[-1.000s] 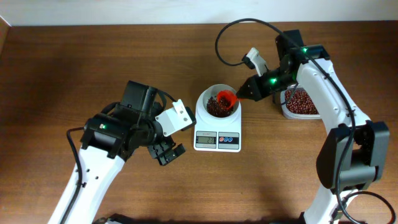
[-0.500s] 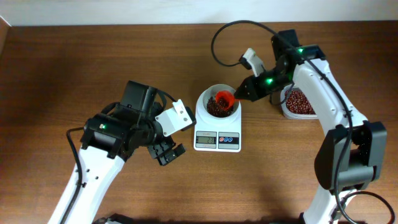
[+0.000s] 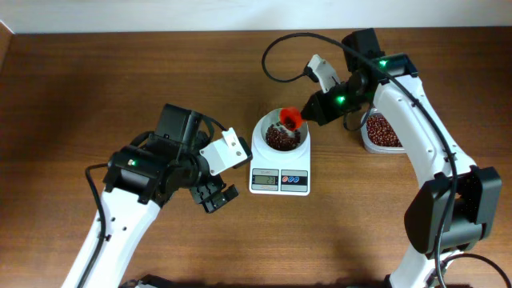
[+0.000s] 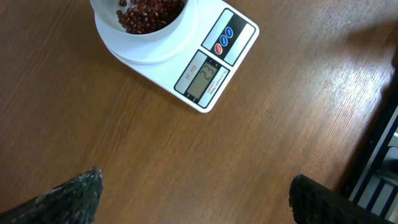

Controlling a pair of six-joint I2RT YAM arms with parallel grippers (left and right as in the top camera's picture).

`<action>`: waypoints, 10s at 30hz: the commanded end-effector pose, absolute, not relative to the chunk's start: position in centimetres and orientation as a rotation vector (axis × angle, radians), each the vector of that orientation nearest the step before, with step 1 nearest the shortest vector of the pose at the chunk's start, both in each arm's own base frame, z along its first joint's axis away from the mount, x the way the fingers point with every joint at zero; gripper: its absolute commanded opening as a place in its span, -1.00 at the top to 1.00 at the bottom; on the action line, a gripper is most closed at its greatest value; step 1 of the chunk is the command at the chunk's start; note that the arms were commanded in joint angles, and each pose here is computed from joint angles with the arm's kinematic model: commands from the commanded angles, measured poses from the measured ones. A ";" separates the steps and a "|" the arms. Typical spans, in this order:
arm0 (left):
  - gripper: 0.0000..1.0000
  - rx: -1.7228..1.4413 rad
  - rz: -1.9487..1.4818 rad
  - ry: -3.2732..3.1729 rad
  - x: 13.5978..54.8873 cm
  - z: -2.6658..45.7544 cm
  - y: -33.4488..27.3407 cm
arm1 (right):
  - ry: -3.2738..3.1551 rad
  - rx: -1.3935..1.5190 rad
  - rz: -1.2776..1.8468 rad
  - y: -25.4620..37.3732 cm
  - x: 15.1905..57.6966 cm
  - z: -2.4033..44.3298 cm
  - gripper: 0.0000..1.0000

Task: Scoop and weigh 50g on scale
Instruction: 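Lower the scoop into the bowl and shake out remaining beans, then return the scoop to the tub and scoop more red beans, then carry the filled scoop over the bowl and tilt to pour, then lower the scoop into the bowl and empty it, then move the scoop with the right gripper back into the bean tub, then scoop red beans and carry the scoop over the white bowl, then tilt and lower the scoop into the bowl to pour beans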

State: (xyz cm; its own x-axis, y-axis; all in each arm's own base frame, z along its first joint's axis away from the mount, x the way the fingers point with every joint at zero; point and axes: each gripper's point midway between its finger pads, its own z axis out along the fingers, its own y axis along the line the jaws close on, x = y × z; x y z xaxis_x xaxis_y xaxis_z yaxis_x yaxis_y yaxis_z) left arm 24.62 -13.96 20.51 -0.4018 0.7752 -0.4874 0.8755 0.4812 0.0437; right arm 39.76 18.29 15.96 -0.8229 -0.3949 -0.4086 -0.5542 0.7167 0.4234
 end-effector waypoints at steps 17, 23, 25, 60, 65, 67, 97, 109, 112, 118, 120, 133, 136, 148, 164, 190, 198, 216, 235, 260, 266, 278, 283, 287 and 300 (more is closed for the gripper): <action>-0.98 1.377 -0.308 2.254 24.9 21.2 -14.1 | 2.593 -0.832 0.274 18.8 39.3 18.6 0.92; -0.98 1.377 -0.308 2.254 24.9 21.2 -14.1 | 2.566 -0.891 0.035 19.3 39.1 18.5 0.92; -0.98 1.377 -0.308 2.254 24.9 21.2 -14.1 | 2.557 -0.909 0.031 19.8 38.8 18.6 0.92; -0.98 1.377 -0.308 2.254 24.9 21.2 -14.1 | 2.896 0.151 -0.096 -7.3 37.1 9.9 0.92; -0.98 1.377 -0.308 2.254 24.9 21.2 -14.1 | 2.901 0.076 0.190 -3.9 37.6 8.9 0.92; -0.98 1.377 -0.308 2.254 24.9 21.2 -14.1 | 2.890 0.067 0.279 -2.9 37.7 9.0 0.92; -0.98 1.377 -0.308 2.254 24.9 21.2 -14.1 | 2.443 0.379 1.120 -6.0 37.1 15.3 0.92; -0.98 1.377 -0.308 2.254 24.9 21.2 -14.1 | 2.297 0.200 1.431 0.4 37.9 18.8 0.92; -0.98 1.377 -0.308 2.254 24.9 21.2 -14.1 | 2.346 0.077 1.494 4.9 37.7 18.9 0.91; -0.98 1.377 -0.308 2.254 24.9 21.2 -14.1 | 2.371 -0.185 1.537 12.8 37.8 19.1 0.92; -0.98 1.377 -0.308 2.254 24.9 21.2 -14.1 | 2.409 -0.252 1.442 13.9 38.1 18.1 0.92; -0.98 1.377 -0.308 2.254 24.9 21.2 -14.1 | 2.519 -0.805 0.490 18.5 39.4 15.8 0.92; -0.98 1.377 -0.308 2.254 24.9 21.2 -14.1 | 2.500 -0.823 0.492 19.1 39.4 17.4 0.92; -0.98 1.377 -0.308 2.254 24.9 21.2 -14.1 | 2.524 -0.863 0.588 20.5 37.6 17.4 0.92; -0.98 1.377 -0.308 2.254 24.9 21.2 -14.1 | 2.495 -0.716 0.793 18.4 38.9 18.7 0.92; -0.98 1.377 -0.308 2.254 24.9 21.2 -14.1 | 2.635 -0.939 0.320 19.5 37.7 11.6 0.92; -0.98 1.377 -0.308 2.254 24.9 21.2 -14.1 | 2.635 -0.886 0.649 22.5 36.0 12.8 0.92; -0.98 1.377 -0.308 2.254 24.9 21.2 -14.1 | 2.559 -0.600 1.107 18.1 37.5 16.3 0.92; -0.98 1.377 -0.308 2.254 24.9 21.2 -14.1 | 2.766 -0.003 -0.366 -6.7 38.6 19.3 0.92; -0.98 1.377 -0.308 2.254 24.9 21.2 -14.1 | 2.572 -1.100 0.385 19.7 37.3 10.2 0.92; -0.98 1.377 -0.308 2.254 24.9 21.2 -14.1 | 2.553 -1.130 0.590 21.9 35.5 11.1 0.92; -0.98 1.377 -0.308 2.254 24.9 21.2 -14.1 | 2.457 -0.744 1.116 18.5 38.0 16.8 0.92; -0.98 1.377 -0.308 2.254 24.9 21.2 -14.1 | 2.464 -0.668 1.249 17.8 37.1 17.6 0.92; -0.98 1.377 -0.308 2.254 24.9 21.2 -14.1 | 2.433 -0.665 1.306 18.1 36.9 18.2 0.92; -0.98 1.377 -0.308 2.254 24.9 21.2 -14.1 | 2.455 -0.128 1.194 2.6 39.4 18.0 0.92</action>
State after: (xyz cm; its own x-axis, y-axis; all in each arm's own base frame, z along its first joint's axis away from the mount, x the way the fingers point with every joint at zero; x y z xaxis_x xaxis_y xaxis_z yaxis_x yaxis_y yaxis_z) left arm 24.67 -13.98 20.50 -0.4014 0.7750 -0.4881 0.8755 0.4811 0.0440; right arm 38.99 5.09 17.43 -0.9240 0.0395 -0.3805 -0.2744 0.6246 0.7311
